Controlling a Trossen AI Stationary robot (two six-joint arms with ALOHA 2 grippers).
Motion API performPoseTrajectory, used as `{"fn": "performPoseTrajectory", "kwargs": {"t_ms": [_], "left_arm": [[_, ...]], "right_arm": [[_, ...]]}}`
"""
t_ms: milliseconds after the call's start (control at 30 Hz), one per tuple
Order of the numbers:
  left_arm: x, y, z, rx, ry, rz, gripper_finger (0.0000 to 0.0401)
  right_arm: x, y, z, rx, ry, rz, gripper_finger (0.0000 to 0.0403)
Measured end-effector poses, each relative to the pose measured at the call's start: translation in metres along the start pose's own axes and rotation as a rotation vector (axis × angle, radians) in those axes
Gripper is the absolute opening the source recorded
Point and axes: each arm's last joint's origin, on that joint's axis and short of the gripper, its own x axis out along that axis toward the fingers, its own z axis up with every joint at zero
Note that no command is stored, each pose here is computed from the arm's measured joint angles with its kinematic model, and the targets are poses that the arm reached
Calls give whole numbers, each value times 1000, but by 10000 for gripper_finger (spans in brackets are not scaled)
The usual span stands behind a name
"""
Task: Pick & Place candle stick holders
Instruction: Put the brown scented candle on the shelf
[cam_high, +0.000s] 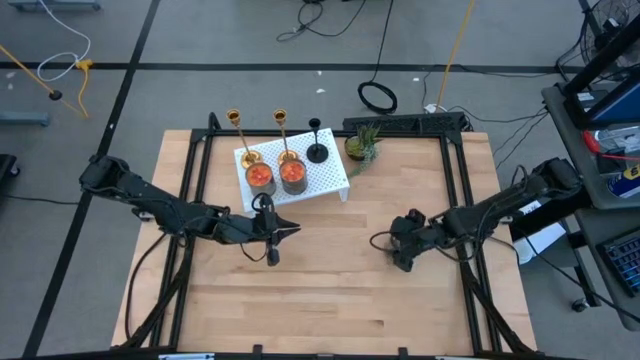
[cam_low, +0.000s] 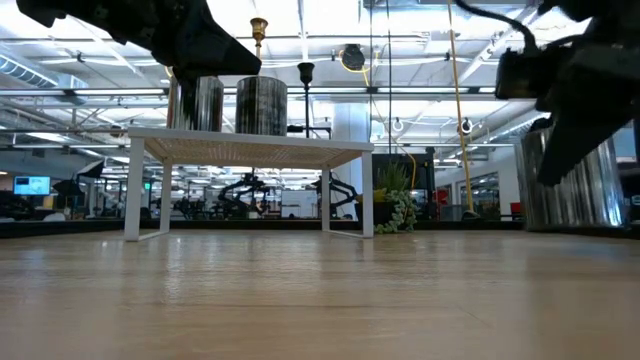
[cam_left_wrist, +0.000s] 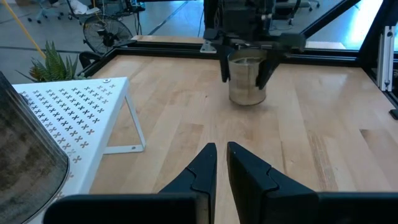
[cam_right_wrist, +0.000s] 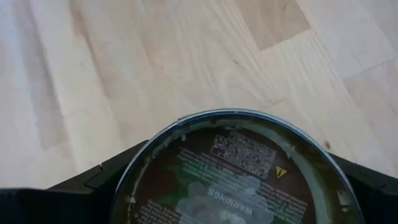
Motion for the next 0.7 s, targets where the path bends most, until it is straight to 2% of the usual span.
{"fn": "performPoseTrajectory", "kwargs": {"t_ms": [467, 700], "left_arm": [[0, 0, 0, -1, -2, 0, 40], [0, 0, 0, 0, -1, 0, 40]], "right_arm": [[17, -8, 5, -54, 15, -102, 353], [17, -7, 5, -64, 15, -102, 354]]}}
